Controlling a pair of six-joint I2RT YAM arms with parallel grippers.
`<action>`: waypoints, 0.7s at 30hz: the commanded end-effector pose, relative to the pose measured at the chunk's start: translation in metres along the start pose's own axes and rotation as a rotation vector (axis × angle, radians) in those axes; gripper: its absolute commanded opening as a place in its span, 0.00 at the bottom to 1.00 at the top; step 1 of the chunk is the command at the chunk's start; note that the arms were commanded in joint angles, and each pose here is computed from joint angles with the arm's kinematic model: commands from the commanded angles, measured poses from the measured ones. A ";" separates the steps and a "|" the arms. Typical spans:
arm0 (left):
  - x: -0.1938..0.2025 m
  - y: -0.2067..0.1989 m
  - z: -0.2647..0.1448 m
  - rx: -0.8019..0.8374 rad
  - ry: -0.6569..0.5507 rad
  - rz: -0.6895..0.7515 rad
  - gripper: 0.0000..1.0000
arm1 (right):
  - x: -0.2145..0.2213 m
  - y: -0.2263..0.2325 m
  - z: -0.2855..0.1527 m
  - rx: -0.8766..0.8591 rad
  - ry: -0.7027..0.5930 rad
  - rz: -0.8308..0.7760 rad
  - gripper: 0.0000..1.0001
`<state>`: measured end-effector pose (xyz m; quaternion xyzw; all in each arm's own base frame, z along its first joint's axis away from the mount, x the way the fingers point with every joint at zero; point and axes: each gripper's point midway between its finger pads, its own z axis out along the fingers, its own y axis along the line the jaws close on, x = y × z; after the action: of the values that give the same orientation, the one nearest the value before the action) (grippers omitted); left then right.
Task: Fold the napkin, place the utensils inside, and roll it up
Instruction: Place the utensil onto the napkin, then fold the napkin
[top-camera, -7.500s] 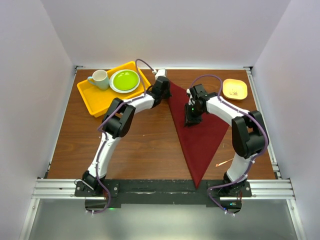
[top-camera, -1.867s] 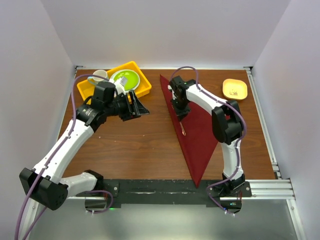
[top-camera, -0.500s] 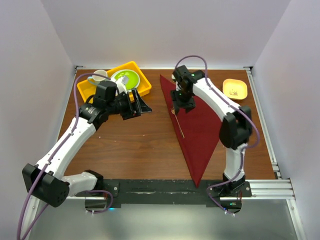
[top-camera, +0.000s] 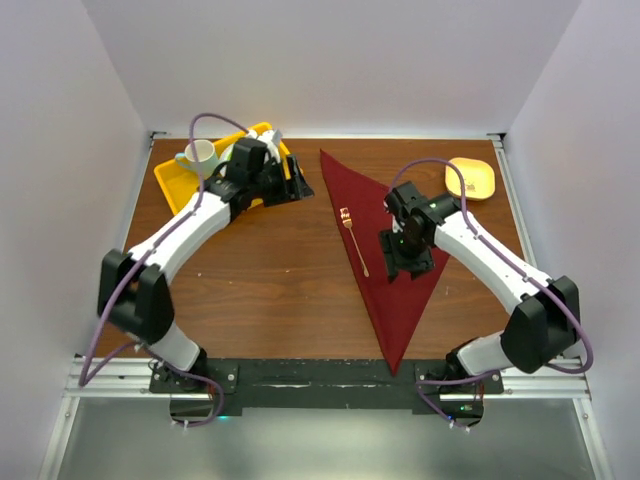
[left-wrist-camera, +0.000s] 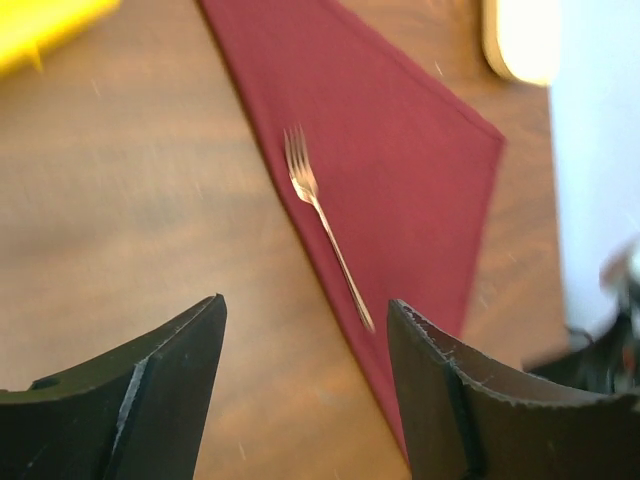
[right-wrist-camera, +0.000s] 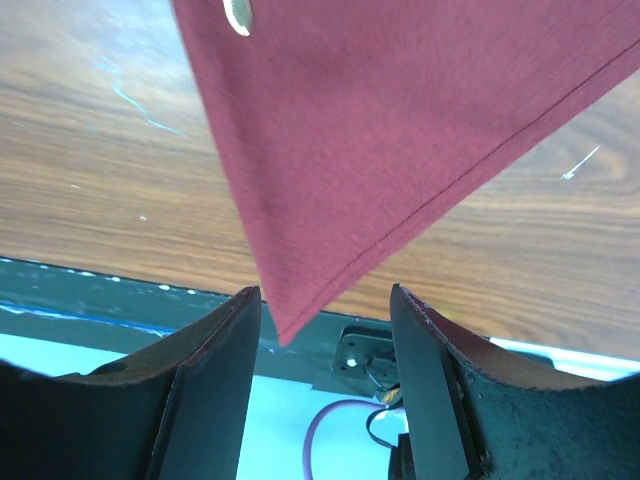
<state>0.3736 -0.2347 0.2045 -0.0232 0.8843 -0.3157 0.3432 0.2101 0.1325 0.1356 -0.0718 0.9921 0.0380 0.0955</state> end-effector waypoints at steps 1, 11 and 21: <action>-0.058 -0.003 0.043 -0.033 -0.153 0.134 0.71 | -0.010 0.011 0.005 -0.056 -0.051 0.003 0.58; -0.094 0.003 0.152 -0.091 -0.262 0.331 0.61 | -0.007 0.033 0.015 -0.187 -0.017 -0.046 0.58; -0.106 0.043 0.229 -0.135 -0.260 0.353 0.59 | 0.009 0.028 0.029 -0.175 0.023 -0.035 0.57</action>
<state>0.5715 -0.3034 0.1053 0.0714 0.8622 -0.1908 0.4638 0.2034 0.1546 0.1081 -0.0995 0.9869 0.1022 0.0759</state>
